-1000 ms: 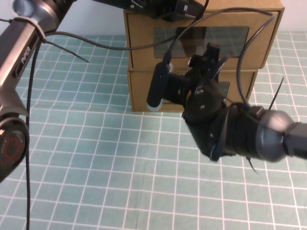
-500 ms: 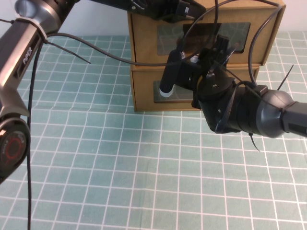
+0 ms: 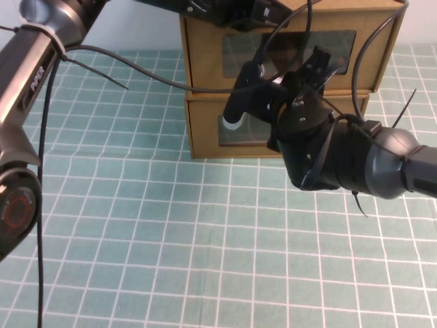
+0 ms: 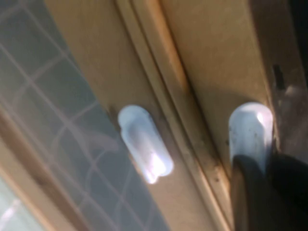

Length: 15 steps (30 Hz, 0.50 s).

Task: Open the shoe box
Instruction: 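Pull the top drawer of the cardboard box fully open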

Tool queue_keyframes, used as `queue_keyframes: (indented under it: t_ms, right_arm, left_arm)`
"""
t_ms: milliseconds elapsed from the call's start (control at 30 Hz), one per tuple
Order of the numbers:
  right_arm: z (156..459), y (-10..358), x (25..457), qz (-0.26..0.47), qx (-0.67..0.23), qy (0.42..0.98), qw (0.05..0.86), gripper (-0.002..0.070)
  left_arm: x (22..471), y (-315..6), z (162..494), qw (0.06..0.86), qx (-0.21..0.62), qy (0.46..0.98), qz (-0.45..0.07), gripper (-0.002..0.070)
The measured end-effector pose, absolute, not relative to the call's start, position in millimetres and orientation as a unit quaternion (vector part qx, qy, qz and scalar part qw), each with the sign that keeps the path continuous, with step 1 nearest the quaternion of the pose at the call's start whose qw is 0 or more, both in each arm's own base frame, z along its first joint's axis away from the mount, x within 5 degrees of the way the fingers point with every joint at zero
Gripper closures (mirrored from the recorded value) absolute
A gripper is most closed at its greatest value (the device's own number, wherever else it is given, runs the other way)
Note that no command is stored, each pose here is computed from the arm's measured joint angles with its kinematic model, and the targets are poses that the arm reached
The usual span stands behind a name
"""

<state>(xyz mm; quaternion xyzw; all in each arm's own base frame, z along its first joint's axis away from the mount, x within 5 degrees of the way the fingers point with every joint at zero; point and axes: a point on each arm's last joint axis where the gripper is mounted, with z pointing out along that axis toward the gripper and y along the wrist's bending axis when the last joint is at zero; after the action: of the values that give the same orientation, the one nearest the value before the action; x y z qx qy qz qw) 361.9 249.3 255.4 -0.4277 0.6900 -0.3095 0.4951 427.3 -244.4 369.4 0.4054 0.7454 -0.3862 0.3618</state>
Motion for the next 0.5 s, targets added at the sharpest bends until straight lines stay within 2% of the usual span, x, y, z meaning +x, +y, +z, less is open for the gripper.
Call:
queue_keyframes:
  t_ms: [100,300,500]
  right_arm:
    - [260.3,255.6,352.5,-0.292,-0.417,0.702,0.498,0.0657]
    - [254.3,260.5,329.7,-0.285,-0.44,0.698,0.488,0.0676]
    - [228.7,258.2,292.2,-0.291,-0.481,0.692,0.452,0.0687]
  left_arm:
    - [427.8,-242.3,370.2,0.359,0.398,0.75,-0.388,0.068]
    - [427.8,-235.6,370.6,0.347,0.395,0.756,-0.39,0.068]
    - [427.7,-235.6,371.2,0.347,0.395,0.756,-0.391,0.068]
